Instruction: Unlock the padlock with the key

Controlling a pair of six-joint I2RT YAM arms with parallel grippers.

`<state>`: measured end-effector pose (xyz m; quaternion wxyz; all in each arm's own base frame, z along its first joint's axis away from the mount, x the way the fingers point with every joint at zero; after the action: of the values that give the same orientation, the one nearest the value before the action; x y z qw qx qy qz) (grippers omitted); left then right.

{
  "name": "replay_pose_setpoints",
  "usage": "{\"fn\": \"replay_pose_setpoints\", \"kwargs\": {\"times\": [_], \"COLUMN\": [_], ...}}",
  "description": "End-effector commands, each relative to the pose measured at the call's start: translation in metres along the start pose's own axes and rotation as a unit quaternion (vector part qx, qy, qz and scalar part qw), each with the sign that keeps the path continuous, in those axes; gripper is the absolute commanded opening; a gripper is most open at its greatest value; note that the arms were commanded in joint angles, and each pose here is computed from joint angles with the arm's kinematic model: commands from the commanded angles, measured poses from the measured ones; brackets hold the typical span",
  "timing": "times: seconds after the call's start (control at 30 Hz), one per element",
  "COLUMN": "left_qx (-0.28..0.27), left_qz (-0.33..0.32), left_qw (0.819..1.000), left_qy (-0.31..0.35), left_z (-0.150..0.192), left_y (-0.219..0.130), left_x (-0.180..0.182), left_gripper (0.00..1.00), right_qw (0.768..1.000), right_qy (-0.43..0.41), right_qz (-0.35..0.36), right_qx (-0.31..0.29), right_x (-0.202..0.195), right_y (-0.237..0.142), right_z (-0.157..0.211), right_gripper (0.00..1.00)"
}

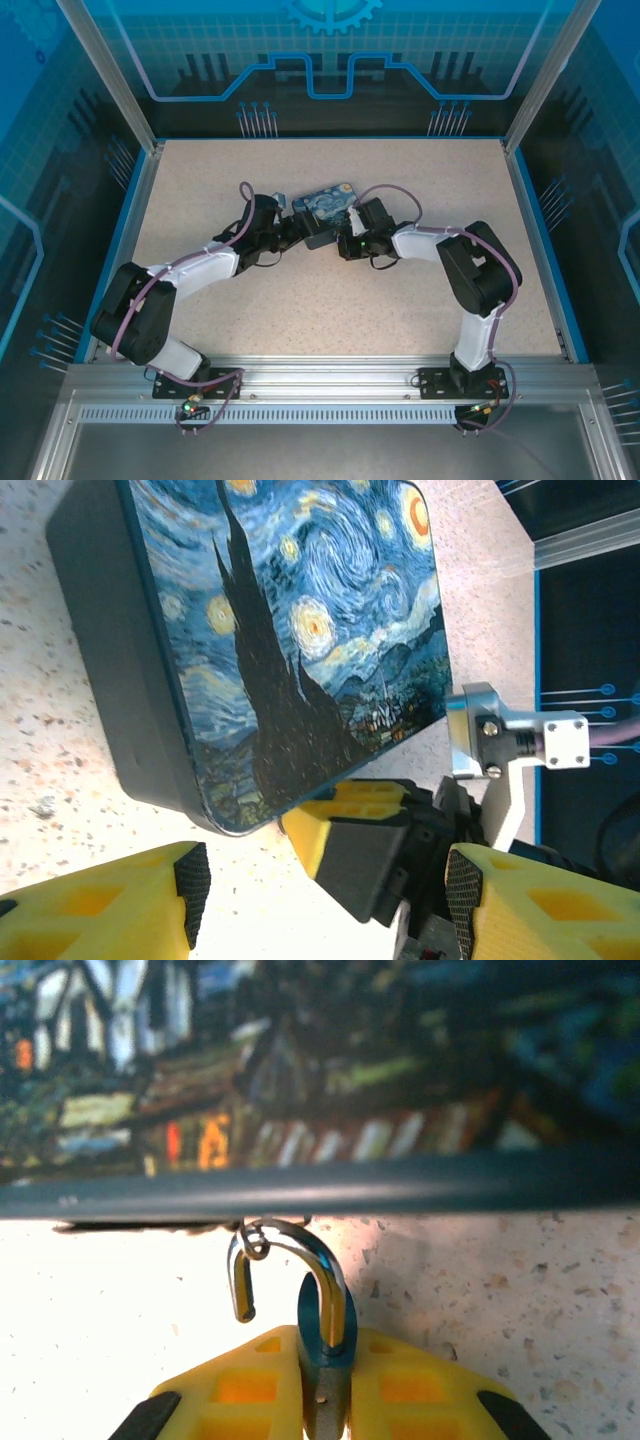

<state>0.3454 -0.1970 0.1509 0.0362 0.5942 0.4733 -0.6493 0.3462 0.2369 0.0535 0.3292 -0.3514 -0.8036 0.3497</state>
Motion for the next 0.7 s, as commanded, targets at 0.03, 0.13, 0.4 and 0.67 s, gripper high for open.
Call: {"fn": "replay_pose_setpoints", "kwargs": {"times": [0.03,0.13,0.4,0.67], "left_qx": [-0.042,-0.062,-0.071,-0.067], "left_qz": [-0.05,-0.081,-0.111,-0.126], "left_qw": [0.997,0.994,0.989,0.986], "left_qy": [0.036,0.048,0.069,0.089], "left_z": [-0.017,-0.024,-0.03,-0.028], "left_y": [-0.002,-0.002,0.012,0.028], "left_x": [0.006,0.013,0.017,0.019], "left_gripper": [0.66,0.66,0.66,0.66], "right_qw": [1.0,0.999,0.998,0.997], "right_qy": [0.02,0.03,0.051,0.067], "right_qz": [-0.014,-0.02,-0.029,-0.03], "right_qx": [-0.004,-0.006,-0.006,-0.006], "right_x": [-0.002,-0.004,-0.008,-0.011], "right_y": [-0.01,-0.011,-0.014,-0.018], "right_z": [0.002,0.003,0.008,0.01], "right_gripper": [0.1,0.09,0.09,0.08]}}
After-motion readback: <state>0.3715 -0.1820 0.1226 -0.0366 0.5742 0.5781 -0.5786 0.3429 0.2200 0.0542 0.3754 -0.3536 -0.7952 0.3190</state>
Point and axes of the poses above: each hand's point on the last joint's axis, 136 mm out from that joint toward the fingers, its own y axis out along the fingers, its own x axis along the line the jaws close on, z = x × y, the point moved 4 cm from there along -y, back along the fingers, and after that the axes turned 15 degrees about -y, right-handed, at the moved point
